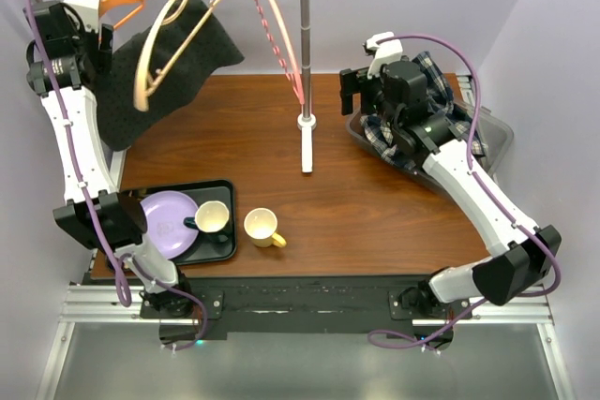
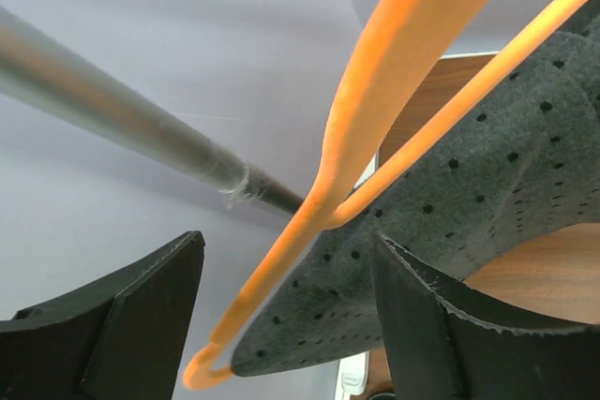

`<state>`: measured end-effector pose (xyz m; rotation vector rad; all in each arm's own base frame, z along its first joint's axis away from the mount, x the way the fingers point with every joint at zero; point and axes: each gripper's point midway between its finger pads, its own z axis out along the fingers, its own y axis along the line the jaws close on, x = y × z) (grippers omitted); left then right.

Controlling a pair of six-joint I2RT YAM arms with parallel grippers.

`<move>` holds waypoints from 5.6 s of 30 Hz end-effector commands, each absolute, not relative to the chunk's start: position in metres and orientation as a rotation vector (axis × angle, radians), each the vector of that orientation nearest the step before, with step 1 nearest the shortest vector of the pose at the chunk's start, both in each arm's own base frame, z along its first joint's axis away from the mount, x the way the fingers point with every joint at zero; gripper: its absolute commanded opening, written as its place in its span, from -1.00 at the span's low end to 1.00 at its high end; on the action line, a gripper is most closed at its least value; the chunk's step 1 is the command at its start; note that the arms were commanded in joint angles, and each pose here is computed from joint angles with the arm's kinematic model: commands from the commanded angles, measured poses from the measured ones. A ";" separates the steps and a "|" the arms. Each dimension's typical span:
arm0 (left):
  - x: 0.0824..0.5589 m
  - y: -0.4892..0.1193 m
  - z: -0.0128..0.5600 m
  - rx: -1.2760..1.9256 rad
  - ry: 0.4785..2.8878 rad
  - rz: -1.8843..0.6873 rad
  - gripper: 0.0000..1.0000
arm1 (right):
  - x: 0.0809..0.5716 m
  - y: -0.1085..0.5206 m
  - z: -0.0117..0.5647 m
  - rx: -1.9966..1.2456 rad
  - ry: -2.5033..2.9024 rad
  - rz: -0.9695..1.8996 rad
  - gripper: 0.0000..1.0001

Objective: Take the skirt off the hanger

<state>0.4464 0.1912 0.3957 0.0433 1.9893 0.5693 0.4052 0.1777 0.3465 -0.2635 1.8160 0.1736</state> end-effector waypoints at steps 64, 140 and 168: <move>0.309 0.100 0.450 -0.329 1.759 0.158 -1.00 | 0.223 0.375 0.397 -0.757 1.585 0.892 0.97; 0.260 0.085 0.487 -0.223 1.633 0.237 -1.00 | -0.052 0.225 0.640 -0.929 0.222 1.496 -1.00; 0.388 0.090 0.456 -0.109 1.772 0.016 -1.00 | 0.044 0.233 0.603 -0.709 0.522 1.022 -1.00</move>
